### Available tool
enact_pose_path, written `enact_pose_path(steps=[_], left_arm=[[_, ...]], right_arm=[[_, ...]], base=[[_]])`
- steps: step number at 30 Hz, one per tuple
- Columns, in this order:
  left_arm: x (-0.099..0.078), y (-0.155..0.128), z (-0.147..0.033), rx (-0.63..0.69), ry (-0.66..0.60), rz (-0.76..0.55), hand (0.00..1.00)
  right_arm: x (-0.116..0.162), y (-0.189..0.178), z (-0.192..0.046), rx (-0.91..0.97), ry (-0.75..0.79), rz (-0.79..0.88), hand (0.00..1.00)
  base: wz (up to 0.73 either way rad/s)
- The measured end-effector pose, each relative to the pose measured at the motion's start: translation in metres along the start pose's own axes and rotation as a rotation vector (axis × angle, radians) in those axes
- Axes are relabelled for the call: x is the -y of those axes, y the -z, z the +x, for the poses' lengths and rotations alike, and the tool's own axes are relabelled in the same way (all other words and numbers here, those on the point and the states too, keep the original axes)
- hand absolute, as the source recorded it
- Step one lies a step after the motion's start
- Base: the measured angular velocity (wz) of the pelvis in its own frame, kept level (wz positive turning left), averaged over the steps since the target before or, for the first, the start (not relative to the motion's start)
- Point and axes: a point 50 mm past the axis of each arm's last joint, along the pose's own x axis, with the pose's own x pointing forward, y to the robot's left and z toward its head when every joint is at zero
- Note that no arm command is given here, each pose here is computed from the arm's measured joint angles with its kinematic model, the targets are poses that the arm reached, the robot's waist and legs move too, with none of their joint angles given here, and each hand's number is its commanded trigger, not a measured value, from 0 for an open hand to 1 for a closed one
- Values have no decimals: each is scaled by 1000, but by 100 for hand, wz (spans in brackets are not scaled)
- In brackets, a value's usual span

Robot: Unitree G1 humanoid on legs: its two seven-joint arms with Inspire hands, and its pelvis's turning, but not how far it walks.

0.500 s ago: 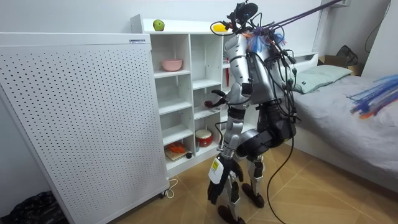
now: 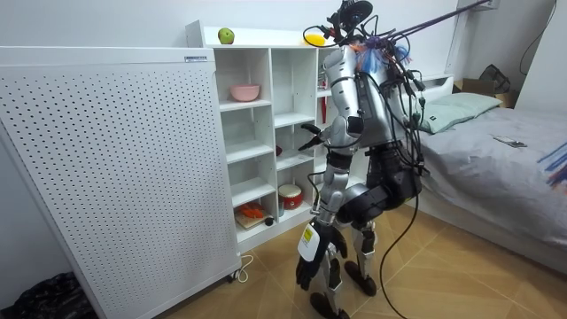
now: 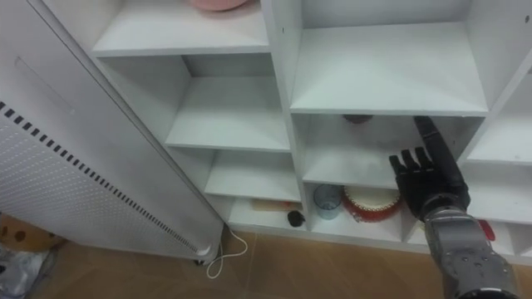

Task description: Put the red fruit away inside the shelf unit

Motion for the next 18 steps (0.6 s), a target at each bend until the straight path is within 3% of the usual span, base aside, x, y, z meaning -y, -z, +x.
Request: enact_pose_path(steps=[9,12,18], left_arm=[[0,3,0,-6,43,1,0],[-2,7,0,-19,51,8,0],[-1,26,0,-94,82,12,0]], right_arm=[[20,0,-3,-8,10,-28,0],[53,-1,-14,-23,69,-50,0],[142,-9,-53,-36,326,-77,0]], base=[[0],[-2],[-6]])
